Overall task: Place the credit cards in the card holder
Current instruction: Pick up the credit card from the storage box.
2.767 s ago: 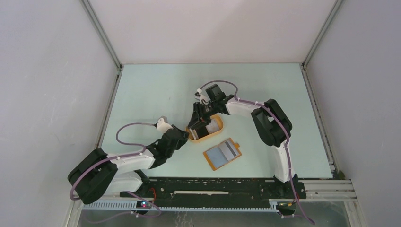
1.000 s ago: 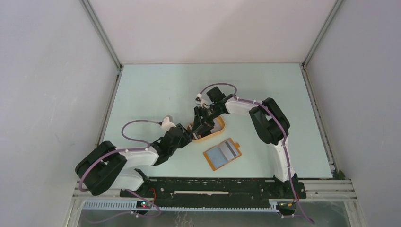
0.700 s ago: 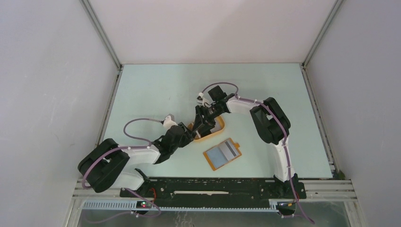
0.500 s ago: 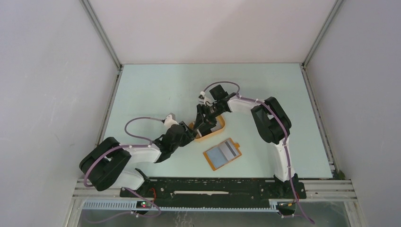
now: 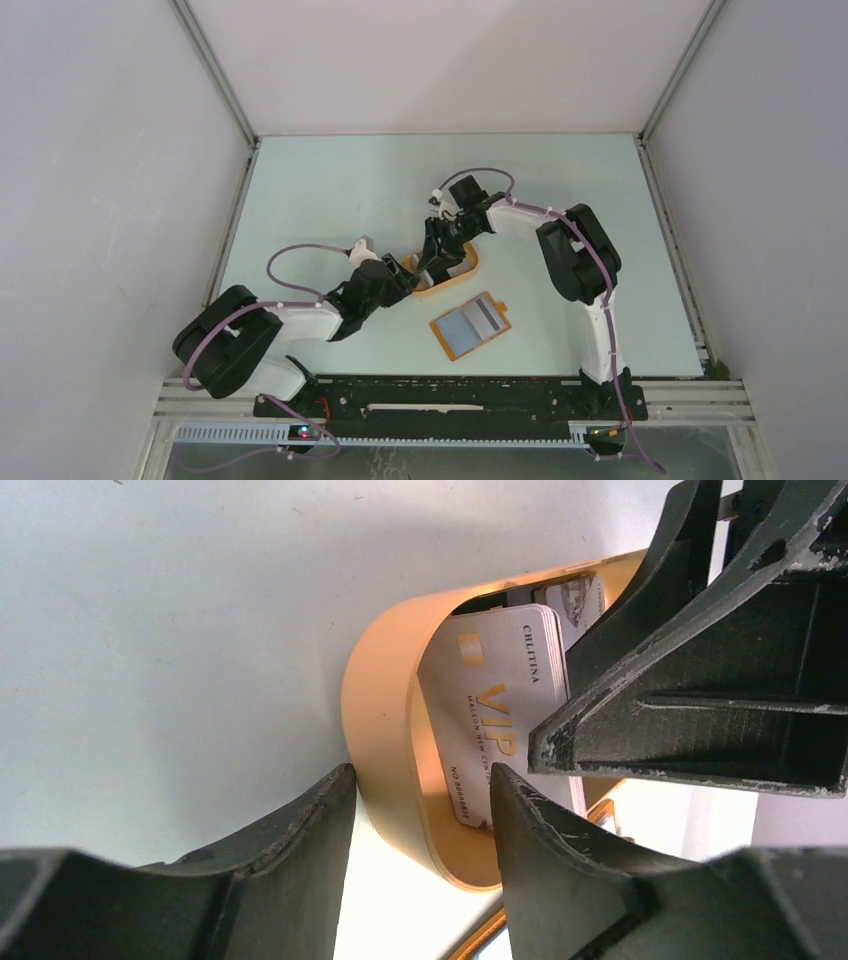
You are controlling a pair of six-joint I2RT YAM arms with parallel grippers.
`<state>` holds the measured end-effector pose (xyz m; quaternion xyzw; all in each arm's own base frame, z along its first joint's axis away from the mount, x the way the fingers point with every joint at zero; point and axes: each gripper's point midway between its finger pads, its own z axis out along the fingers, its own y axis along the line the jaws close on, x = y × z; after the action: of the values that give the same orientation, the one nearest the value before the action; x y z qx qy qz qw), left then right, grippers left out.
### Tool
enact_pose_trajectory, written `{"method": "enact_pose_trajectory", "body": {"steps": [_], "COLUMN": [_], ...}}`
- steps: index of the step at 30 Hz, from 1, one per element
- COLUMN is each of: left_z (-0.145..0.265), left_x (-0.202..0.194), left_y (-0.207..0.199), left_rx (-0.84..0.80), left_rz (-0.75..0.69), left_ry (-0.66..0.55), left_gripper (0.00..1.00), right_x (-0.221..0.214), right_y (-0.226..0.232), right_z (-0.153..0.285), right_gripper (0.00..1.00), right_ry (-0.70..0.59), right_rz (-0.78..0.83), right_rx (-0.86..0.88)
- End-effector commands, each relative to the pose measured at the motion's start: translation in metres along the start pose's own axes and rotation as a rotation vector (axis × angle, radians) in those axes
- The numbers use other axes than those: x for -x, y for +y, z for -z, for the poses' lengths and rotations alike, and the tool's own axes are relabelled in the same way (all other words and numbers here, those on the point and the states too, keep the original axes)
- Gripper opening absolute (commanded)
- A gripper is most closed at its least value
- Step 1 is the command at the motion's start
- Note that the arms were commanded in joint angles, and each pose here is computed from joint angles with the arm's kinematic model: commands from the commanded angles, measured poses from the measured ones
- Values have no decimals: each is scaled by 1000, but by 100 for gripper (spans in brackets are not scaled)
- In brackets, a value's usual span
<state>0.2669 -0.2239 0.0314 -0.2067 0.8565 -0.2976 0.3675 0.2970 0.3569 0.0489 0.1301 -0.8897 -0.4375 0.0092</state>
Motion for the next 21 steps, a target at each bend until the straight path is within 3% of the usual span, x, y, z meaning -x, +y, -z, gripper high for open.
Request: {"method": "enact_pose_trajectory", "body": {"steps": [1,9,21], "left_z": [-3,-1,0], "left_x": [12,14,14], "left_y": [-25,-23,-19], "left_rx": [-66,-72,-72], "left_rz": [-14,-24,-20], "left_ry": [-12,-17,-14], "left_gripper": [58,58,55], "right_x": [16,16,3], "right_y": [-1,0,21], "right_z": [16,15,4], "right_gripper": [50,42,47], "right_ry": [-78,-69,8], "right_rz": [66,81,59], "right_rx": [-89,-79,81]}}
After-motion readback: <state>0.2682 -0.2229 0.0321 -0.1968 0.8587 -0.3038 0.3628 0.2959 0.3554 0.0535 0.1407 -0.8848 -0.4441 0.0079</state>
